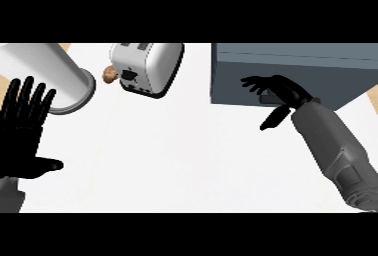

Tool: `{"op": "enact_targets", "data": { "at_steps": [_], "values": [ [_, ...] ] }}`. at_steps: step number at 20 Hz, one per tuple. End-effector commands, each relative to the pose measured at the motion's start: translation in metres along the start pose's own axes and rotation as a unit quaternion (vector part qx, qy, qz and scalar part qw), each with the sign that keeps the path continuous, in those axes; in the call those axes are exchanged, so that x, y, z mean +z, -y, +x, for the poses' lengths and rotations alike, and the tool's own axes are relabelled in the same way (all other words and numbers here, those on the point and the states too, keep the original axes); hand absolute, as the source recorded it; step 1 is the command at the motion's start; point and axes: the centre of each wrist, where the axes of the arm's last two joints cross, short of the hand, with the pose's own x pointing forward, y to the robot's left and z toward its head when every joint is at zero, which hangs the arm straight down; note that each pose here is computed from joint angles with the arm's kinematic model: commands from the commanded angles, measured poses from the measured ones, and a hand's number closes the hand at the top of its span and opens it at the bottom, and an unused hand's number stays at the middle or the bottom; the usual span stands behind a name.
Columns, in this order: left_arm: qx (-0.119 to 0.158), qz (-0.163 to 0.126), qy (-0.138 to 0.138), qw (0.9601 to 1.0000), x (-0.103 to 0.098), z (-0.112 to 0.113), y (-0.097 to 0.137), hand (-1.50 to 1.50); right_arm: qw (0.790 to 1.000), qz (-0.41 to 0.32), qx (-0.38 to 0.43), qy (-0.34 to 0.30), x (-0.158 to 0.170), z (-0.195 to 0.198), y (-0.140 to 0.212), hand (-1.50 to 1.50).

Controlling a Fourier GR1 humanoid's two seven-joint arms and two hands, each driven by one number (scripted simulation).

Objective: Pick up the cup, place it into the drawer and close the drawer

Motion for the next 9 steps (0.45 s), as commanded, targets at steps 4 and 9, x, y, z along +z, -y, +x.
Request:
{"op": "enact_targets", "data": {
  "at_steps": [4, 9],
  "values": [
    [-0.006, -0.017, -0.004, 0.9998, 0.001, -0.004, -0.002, -1.5, 0.997, -0.032, 0.004, -0.065, 0.008, -0.008, 0.046, -1.5],
    [-0.012, -0.007, 0.0, 0.9999, -0.011, 0.001, 0.001, -1.5, 0.998, -0.029, 0.004, -0.063, -0.003, 0.002, 0.052, -1.5]
  ]
}}
